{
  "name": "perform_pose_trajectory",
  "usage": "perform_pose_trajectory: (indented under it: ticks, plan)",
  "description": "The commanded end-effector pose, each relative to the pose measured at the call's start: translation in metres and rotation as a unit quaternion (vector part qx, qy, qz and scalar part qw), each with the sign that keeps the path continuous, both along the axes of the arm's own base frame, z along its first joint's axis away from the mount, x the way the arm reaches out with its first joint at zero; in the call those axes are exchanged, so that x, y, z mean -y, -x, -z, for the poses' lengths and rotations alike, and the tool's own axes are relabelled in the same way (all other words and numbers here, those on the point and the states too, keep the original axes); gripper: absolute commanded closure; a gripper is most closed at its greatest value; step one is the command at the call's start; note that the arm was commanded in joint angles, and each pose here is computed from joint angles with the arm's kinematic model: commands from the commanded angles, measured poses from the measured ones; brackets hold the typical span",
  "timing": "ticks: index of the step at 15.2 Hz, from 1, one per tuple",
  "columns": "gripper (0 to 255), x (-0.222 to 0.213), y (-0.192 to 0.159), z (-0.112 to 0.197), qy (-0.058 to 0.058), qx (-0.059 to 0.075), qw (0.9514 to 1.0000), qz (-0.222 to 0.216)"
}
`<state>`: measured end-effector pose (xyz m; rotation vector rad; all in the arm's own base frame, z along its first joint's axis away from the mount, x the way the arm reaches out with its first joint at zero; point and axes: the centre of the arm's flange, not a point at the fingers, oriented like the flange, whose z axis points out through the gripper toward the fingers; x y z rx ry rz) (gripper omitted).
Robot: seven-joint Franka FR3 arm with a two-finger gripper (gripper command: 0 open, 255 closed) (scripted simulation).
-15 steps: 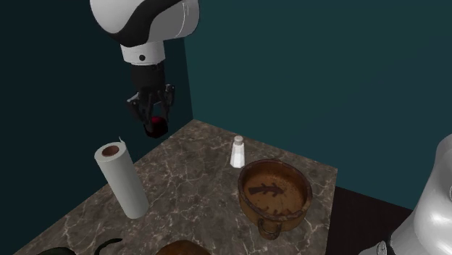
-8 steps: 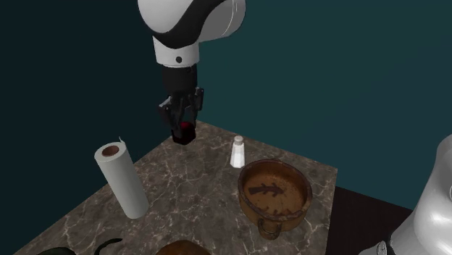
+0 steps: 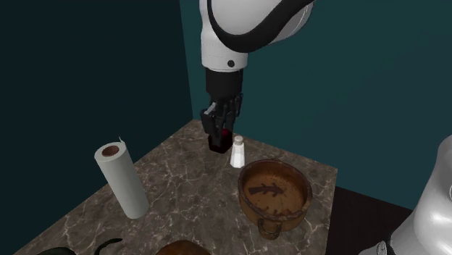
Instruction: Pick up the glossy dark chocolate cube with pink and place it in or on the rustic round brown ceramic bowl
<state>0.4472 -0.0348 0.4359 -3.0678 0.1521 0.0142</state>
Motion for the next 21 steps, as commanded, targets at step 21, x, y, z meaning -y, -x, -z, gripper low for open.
perform_pose_trajectory:
  ticks: [21]
  plan:
    - [255,0.008,0.151,0.053,0.000,0.000,1.0000,0.000]
